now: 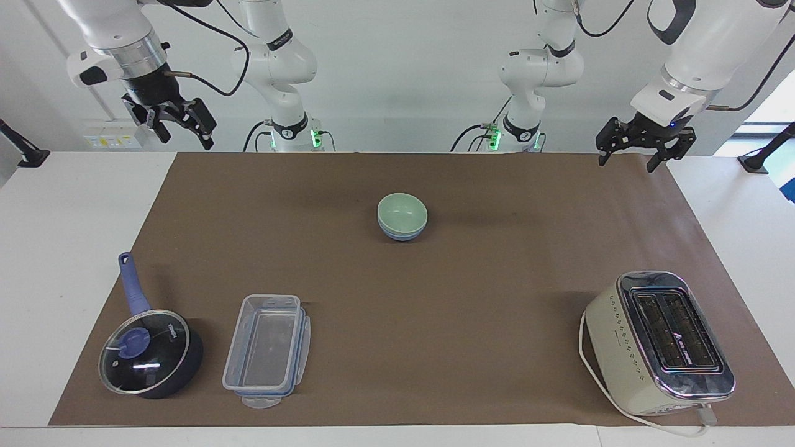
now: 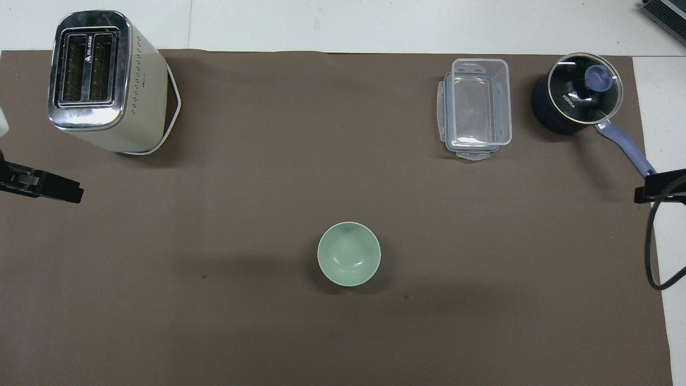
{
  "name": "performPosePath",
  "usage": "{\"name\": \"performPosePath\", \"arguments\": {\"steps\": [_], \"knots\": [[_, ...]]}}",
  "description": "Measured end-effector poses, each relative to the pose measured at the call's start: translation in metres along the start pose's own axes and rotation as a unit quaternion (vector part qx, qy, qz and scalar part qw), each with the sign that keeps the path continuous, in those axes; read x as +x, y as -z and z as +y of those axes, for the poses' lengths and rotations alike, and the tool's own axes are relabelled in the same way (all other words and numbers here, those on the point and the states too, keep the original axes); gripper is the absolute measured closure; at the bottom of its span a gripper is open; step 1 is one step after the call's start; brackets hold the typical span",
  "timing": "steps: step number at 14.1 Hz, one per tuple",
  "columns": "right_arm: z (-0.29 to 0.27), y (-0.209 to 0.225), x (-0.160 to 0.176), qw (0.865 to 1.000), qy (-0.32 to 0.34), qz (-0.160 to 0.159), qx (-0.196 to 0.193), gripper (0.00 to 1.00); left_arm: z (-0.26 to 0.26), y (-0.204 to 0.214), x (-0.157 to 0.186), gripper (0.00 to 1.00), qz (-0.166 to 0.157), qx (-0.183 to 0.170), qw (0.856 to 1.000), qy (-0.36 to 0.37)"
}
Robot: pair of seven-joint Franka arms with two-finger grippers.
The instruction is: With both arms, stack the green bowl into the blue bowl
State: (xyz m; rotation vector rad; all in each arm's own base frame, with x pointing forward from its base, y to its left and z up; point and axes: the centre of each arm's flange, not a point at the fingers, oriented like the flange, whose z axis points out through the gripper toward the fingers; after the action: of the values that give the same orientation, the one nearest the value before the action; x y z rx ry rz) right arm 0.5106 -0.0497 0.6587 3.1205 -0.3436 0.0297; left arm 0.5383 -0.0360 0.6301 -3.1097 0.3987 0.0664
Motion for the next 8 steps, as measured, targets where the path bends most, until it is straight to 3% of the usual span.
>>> {"name": "performPosePath", "arguments": {"steps": [8], "knots": [[-0.0018,0.0037,0.0008,1.0,0.0,0.006,0.007,0.0,0.0001,0.0,0.0,0.0,0.0,0.0,1.0,0.0]]}}
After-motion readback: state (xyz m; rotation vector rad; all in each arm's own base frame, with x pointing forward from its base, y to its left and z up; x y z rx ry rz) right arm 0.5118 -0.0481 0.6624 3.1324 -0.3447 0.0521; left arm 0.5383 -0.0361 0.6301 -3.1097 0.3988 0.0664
